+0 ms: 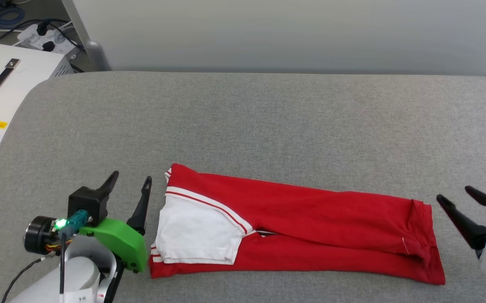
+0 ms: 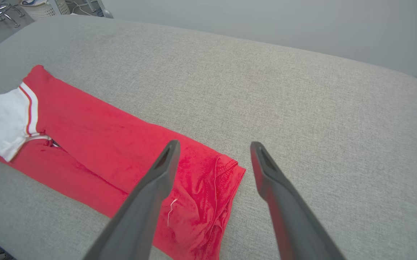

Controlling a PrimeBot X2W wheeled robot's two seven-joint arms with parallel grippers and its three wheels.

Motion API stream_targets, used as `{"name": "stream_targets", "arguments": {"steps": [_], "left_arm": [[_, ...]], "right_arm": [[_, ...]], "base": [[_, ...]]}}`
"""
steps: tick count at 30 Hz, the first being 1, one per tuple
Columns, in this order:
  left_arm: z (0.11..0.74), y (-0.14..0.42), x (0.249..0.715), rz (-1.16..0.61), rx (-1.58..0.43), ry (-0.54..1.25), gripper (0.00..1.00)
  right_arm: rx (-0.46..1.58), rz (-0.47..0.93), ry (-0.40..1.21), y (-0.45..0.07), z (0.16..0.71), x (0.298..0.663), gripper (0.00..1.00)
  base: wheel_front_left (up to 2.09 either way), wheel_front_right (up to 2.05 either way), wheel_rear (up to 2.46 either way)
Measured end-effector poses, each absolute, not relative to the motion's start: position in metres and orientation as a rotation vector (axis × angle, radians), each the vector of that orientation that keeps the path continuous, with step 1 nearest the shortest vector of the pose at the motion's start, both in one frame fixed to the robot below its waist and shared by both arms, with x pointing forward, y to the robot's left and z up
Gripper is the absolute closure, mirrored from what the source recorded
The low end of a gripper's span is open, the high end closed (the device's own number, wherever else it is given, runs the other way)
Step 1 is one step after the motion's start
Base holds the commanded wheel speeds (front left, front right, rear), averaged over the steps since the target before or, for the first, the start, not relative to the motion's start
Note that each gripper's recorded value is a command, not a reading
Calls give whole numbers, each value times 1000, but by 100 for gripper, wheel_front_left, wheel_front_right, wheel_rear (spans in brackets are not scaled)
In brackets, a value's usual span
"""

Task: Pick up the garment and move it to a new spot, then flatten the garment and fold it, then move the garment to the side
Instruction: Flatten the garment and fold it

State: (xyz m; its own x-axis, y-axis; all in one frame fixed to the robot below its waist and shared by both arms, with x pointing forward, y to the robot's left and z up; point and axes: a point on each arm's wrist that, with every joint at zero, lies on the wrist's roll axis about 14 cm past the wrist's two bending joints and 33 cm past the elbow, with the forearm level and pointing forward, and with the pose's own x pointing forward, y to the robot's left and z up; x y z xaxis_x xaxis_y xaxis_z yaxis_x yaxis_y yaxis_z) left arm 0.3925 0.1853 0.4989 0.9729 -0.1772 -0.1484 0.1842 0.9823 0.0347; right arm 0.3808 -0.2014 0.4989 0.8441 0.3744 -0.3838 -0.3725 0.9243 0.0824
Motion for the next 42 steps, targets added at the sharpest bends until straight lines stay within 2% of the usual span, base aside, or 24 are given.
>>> {"name": "stream_targets", "arguments": {"steps": [6,13,18,25,33,42], "left_arm": [[518,198,388,-69,67,29,0],[526,210,383,22,77,-47,0],[524,215,383,72,75,-72,0],[511,221,379,108,73,-52,0],[492,231,375,170,68,-15,0],[490,228,377,167,71,-18,0]], "right_arm": [[4,328,441,-220,506,388,0],[49,293,679,-234,464,381,0],[87,307,821,-225,431,378,0],[111,346,911,-205,402,386,0],[147,395,1057,-182,359,374,0],[178,404,1060,-174,354,371,0]], "base": [[0,0,0],[0,0,0],[0,0,0],[0,0,0],[0,0,0],[0,0,0]]}}
